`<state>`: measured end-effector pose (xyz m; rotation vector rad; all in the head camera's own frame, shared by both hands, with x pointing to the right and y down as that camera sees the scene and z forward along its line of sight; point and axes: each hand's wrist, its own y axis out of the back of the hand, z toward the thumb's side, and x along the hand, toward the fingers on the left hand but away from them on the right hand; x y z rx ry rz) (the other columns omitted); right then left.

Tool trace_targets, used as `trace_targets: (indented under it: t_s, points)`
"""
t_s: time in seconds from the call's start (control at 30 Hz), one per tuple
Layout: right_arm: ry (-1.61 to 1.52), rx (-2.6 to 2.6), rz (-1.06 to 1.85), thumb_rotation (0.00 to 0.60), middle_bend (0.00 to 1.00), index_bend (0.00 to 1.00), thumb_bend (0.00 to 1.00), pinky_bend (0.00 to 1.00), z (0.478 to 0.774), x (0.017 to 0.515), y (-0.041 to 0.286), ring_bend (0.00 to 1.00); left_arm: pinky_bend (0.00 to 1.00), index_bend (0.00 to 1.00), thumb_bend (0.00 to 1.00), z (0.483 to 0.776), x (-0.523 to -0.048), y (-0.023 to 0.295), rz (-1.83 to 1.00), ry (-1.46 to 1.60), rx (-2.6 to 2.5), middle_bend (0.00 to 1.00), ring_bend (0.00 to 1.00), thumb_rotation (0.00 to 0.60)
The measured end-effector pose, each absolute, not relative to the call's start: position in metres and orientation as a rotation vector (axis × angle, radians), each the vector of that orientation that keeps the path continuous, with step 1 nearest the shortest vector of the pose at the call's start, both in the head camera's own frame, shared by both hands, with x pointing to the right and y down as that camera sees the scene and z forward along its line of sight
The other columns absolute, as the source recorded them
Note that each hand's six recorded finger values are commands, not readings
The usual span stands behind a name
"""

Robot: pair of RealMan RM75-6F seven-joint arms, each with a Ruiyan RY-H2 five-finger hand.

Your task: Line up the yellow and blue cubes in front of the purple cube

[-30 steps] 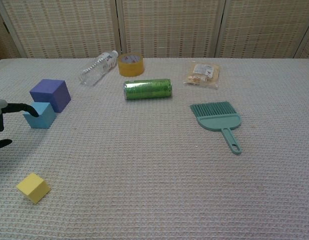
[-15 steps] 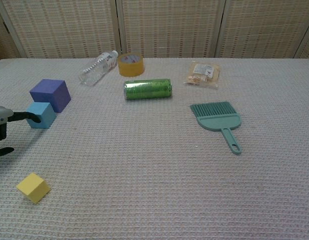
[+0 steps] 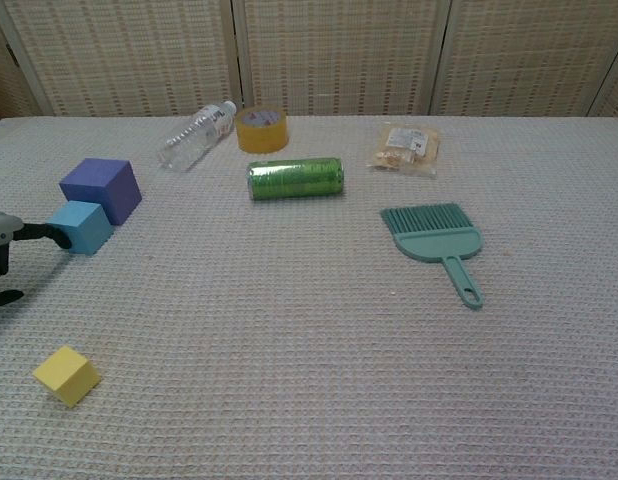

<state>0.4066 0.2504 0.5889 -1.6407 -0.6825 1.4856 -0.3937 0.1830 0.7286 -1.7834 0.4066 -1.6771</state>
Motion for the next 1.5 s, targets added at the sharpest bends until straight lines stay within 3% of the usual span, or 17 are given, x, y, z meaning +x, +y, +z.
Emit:
trace_targets:
  t_s: [1.1,1.5]
  points:
    - [-0.681,-1.635,1.502,0.600,0.00,0.00,0.03,0.00,0.592,0.408,0.249,0.00,1.00,0.16,0.38,0.743,-0.389,0.169,-1.678,0.442,-1.819,1.00,1.00,0.600]
    - [-0.693,-1.639,1.486,0.600,0.00,0.00,0.03,0.00,0.586,0.408,0.250,0.00,1.00,0.28,0.38,0.723,-0.394,0.180,-1.654,0.462,-1.807,1.00,1.00,0.600]
